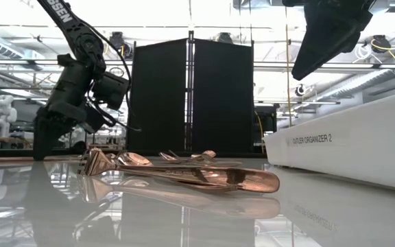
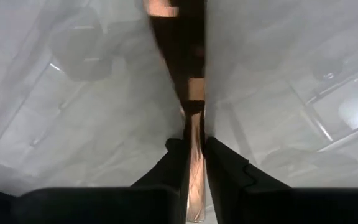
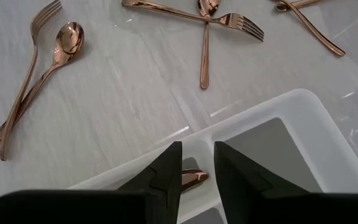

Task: Sort silverware
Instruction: Put the brown knife in the white silverware organizer

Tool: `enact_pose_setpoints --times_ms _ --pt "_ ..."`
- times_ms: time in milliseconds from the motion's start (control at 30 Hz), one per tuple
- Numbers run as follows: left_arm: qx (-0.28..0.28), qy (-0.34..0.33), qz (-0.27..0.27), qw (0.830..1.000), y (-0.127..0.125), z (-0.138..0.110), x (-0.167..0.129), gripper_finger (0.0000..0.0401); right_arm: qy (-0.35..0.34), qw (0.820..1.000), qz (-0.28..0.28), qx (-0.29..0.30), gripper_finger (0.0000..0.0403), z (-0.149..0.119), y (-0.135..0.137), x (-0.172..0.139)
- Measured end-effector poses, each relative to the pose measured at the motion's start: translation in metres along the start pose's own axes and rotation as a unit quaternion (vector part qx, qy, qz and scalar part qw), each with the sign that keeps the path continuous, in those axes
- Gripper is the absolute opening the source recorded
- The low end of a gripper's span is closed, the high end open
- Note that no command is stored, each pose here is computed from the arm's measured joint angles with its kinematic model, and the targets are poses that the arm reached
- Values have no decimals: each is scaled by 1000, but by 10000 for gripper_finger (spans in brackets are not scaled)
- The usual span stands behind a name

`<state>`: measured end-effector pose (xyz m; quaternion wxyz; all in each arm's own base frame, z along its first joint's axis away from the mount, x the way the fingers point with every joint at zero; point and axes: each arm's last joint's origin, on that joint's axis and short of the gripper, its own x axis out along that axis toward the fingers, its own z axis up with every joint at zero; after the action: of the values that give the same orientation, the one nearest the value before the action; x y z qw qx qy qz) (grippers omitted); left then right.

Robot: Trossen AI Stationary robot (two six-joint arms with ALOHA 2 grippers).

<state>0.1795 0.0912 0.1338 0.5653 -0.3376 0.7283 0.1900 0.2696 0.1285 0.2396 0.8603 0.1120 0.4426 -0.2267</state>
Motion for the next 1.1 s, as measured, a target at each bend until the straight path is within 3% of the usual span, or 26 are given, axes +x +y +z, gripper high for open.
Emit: enact_pose_setpoints --times_ms 1100 --pt "58 28 -28 998 -2 -4 -5 33 1 1000 0 -6 86 0 0 0"
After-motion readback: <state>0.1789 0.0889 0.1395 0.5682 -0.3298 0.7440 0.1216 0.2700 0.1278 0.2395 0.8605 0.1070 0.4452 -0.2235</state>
